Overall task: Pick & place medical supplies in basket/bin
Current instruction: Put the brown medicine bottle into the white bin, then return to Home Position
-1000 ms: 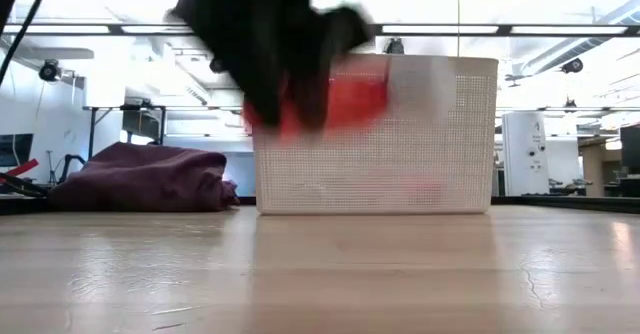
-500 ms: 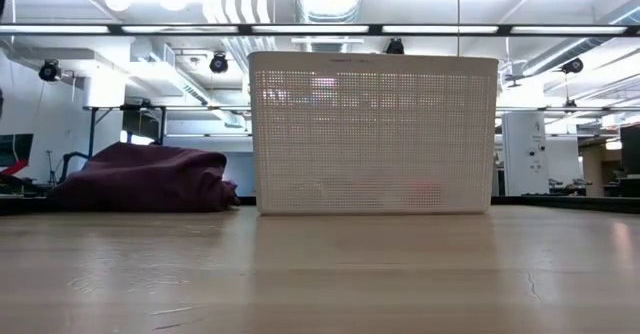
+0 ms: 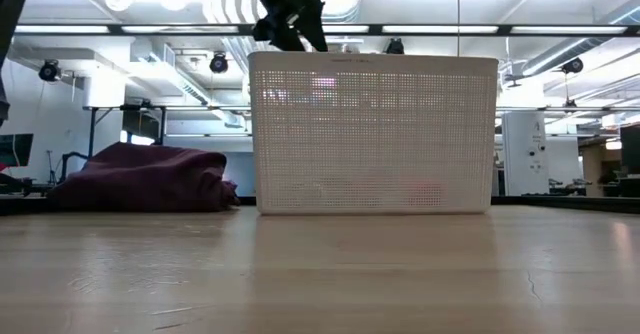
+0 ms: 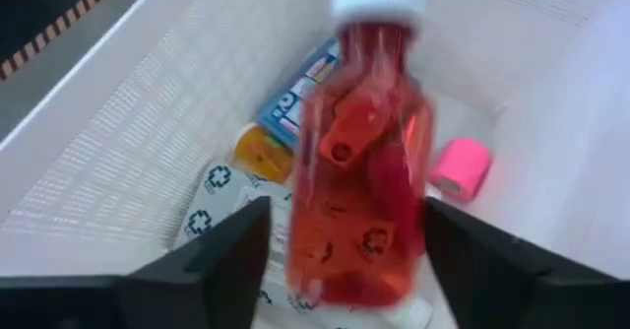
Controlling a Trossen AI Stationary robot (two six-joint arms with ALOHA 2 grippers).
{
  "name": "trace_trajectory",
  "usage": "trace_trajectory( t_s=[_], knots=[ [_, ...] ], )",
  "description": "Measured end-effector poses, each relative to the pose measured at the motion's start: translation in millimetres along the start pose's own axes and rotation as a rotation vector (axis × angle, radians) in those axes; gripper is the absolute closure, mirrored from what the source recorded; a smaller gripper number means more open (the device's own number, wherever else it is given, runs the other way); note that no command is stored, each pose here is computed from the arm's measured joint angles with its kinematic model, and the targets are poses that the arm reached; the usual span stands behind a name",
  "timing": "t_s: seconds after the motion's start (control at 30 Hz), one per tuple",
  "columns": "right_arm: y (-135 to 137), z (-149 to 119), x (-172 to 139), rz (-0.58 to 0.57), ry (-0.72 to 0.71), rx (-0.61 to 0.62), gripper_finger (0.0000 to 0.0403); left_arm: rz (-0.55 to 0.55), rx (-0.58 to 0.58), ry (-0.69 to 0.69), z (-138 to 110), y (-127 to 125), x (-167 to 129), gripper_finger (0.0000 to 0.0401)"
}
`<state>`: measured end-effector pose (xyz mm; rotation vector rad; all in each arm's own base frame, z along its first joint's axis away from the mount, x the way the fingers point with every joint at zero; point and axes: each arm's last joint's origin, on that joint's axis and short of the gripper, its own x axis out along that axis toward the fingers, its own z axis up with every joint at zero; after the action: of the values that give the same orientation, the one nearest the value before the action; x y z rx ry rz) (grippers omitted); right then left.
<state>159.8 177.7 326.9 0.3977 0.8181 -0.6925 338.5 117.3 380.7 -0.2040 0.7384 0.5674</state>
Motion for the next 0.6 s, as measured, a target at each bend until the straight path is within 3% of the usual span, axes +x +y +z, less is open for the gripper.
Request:
trace_trajectory(
  t_s=[0.13,0.23,0.33,0.43,0.6],
  knots=[
    [0.2,-0.3,-0.2,0.002,0.003,0.025,0.0076,0.0,0.035,0.019,-1.7,-0.1,-5.2,0.01],
    [0.3,-0.3,-0.1,0.002,0.003,0.026,0.0076,-0.004,0.038,-0.001,3.9,2.1,-23.2,0.0076],
    [0.3,1.0,1.0,-0.002,0.0,0.014,0.0076,-0.027,0.018,0.011,6.7,2.4,-54.6,0.0071],
    [1.0,3.3,2.5,-0.001,-0.018,0.02,0.0076,-0.146,0.03,0.021,3.3,-3.9,-95.1,0.007],
    [0.7,16.9,-1.5,0.097,-0.096,-0.002,0.0076,-0.318,0.071,-0.116,-13.3,-18.0,-165.5,0.0069]
  ],
)
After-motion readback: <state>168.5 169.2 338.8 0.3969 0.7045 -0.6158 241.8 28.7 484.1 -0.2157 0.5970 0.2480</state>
